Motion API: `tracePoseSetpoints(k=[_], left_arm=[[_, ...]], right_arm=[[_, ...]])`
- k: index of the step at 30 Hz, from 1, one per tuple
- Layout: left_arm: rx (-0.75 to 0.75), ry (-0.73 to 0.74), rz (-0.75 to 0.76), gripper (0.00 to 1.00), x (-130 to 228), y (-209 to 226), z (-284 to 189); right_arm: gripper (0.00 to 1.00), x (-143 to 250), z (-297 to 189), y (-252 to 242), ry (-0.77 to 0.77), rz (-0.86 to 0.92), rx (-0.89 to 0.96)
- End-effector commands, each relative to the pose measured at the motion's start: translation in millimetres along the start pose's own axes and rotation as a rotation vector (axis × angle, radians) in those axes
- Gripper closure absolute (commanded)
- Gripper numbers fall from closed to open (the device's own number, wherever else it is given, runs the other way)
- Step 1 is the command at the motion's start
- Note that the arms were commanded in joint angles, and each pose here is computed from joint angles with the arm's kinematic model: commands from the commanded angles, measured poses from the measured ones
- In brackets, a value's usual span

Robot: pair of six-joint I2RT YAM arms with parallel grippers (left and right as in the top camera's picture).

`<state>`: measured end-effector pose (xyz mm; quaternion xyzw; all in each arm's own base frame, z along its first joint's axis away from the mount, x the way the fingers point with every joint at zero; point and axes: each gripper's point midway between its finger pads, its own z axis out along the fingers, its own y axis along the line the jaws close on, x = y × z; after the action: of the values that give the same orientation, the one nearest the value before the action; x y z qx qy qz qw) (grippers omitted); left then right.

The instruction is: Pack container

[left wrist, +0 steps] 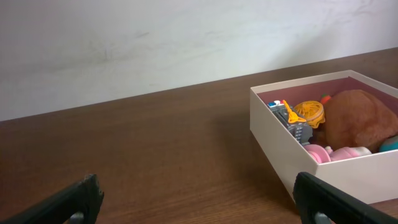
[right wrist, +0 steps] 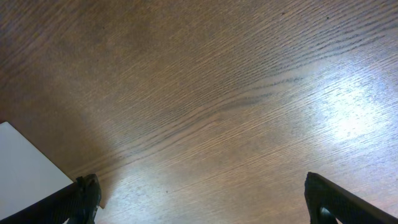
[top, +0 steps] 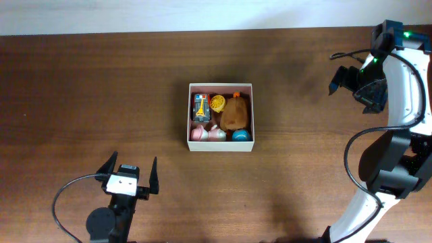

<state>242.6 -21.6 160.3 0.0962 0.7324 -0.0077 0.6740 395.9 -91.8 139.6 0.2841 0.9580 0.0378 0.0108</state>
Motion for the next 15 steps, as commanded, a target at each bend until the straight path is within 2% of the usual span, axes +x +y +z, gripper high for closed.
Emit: tracePoseSetpoints(k=[1, 4, 9, 15], left_arm=[[0.006, -0.007, 0.013, 0.0, 0, -1, 0], [0.006, -0.007, 0.013, 0.0, 0, -1, 0], [0.006, -0.007, 0.013, 0.0, 0, -1, 0], [0.006, -0.007, 0.013, 0.0, 0, -1, 0]], right_arm=[[0.01, 0, -6, -2, -0.017, 0.014, 0.003], [0.01, 2, -20, -1, -0.052, 0.01, -0.009], [0.01, 18, -88, 6, -0.221, -0.021, -0.068], [0.01, 72, -186, 19, -0.478, -0.107, -0.175]])
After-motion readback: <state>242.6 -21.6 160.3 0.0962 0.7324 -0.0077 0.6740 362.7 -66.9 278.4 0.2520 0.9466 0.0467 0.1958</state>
